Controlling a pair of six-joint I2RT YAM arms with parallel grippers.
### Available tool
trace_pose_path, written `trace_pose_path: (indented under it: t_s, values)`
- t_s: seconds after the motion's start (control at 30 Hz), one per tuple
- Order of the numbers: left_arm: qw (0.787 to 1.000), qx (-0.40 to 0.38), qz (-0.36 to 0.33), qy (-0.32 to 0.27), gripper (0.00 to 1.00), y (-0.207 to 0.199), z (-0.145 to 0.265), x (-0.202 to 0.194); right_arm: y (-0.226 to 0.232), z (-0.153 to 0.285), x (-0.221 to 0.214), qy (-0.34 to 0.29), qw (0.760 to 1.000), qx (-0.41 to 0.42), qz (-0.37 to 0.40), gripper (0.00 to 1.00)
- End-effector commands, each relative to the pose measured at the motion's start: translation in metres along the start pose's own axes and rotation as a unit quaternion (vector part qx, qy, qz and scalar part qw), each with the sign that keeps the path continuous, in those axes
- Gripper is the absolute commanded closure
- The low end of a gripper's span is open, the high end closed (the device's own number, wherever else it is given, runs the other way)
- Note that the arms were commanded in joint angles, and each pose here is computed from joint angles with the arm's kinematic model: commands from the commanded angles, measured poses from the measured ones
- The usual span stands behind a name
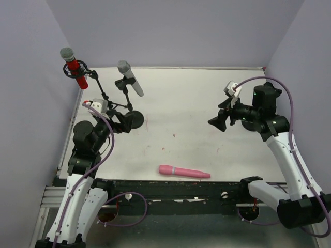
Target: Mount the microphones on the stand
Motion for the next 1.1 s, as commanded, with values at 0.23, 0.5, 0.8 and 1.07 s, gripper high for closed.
trace_pose_path:
  t_s: [0.23, 0.5, 0.8, 1.07]
  values:
    - [0.996, -0.069, 0.001, 0.053, 0.01, -0.017, 0.022, -0.029, -0.054, 0.086, -0.031, -0.036, 0.929, -0.302, -0.212, 0.01]
    - [0.996, -0.088, -0.002, 0.030, 0.01, -0.024, 0.029, -0.024, -0.112, 0.119, -0.062, -0.063, 0.822, -0.512, -0.242, 0.06]
    - [0.996, -0.087, -0.003, 0.030, 0.01, -0.023, 0.029, -0.025, -0.167, 0.114, -0.070, -0.099, 0.807, -0.567, -0.133, 0.11]
    - [0.996, -0.083, -0.002, 0.038, 0.01, -0.021, 0.026, -0.028, -0.201, 0.103, -0.091, -0.121, 0.793, -0.593, -0.072, 0.15]
Point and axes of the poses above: each gripper's point midway between its finger pads, its own z axis back along the fingers, its own y axis along the line the jaws close on, x = y × z, the point moved 6 cm from there along z, back along the fingers, and after that the axes turned 8 degrees about -z, right-handed, at the moved point
